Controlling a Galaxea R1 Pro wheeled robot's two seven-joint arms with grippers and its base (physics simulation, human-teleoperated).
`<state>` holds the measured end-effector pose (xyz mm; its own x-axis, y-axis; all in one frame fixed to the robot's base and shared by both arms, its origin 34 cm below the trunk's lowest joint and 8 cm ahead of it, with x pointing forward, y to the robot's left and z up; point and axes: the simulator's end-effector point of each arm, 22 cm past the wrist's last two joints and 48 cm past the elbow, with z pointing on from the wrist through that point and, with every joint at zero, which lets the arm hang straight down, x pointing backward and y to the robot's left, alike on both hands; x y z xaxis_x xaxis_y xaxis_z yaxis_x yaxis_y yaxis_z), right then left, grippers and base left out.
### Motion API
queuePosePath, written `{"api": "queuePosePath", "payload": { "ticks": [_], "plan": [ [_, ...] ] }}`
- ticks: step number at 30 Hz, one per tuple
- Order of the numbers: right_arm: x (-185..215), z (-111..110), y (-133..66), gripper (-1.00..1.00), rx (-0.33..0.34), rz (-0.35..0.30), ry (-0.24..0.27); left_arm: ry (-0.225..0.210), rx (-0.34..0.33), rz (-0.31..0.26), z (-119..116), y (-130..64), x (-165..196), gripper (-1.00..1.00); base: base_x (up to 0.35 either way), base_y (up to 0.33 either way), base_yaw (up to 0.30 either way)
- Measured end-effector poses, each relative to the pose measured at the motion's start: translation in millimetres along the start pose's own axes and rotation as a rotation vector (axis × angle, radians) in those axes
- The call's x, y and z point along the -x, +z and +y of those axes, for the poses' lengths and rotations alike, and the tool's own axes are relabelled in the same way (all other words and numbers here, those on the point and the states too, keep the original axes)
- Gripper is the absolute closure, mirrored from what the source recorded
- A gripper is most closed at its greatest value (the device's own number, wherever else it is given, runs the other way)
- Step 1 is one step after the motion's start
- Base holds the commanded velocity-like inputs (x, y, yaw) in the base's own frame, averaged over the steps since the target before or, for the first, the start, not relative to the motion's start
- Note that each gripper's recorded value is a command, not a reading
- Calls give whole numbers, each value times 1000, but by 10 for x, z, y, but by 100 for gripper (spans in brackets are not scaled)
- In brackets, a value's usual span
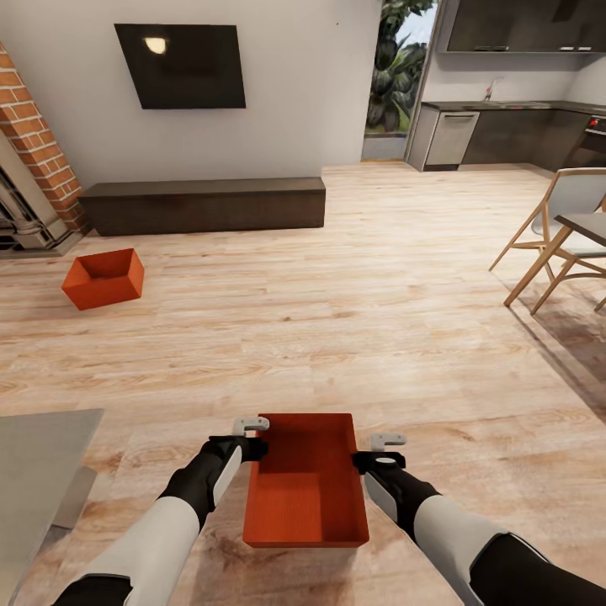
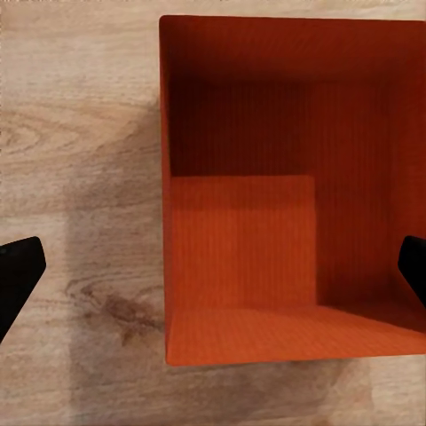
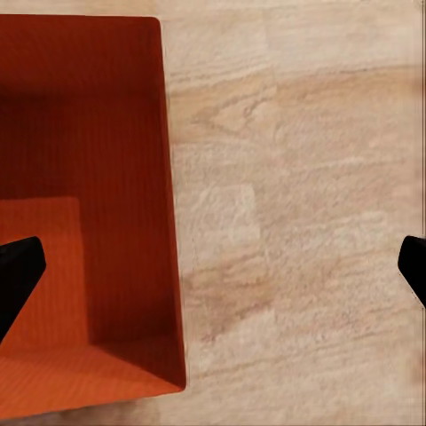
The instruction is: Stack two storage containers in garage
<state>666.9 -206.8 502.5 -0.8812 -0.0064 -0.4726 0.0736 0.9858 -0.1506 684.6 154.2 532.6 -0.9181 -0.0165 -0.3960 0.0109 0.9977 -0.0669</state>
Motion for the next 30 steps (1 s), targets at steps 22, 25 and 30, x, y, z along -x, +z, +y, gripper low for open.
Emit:
{"api": "queuePosePath", "payload": {
  "ticks": [22, 25, 30],
  "plan": [
    [47, 194, -48, -100, 19, -35, -49, 3, 5, 4, 9, 6, -25, -100, 0, 0, 0],
    [46, 195, -48, -100, 19, -35, -49, 4, 7, 8, 10, 13, -48, -100, 0, 0, 0],
    [42, 191, -47, -100, 18, -34, -49, 3, 6, 9, 2, 18, -61, -100, 0, 0, 0]
  ]
}}
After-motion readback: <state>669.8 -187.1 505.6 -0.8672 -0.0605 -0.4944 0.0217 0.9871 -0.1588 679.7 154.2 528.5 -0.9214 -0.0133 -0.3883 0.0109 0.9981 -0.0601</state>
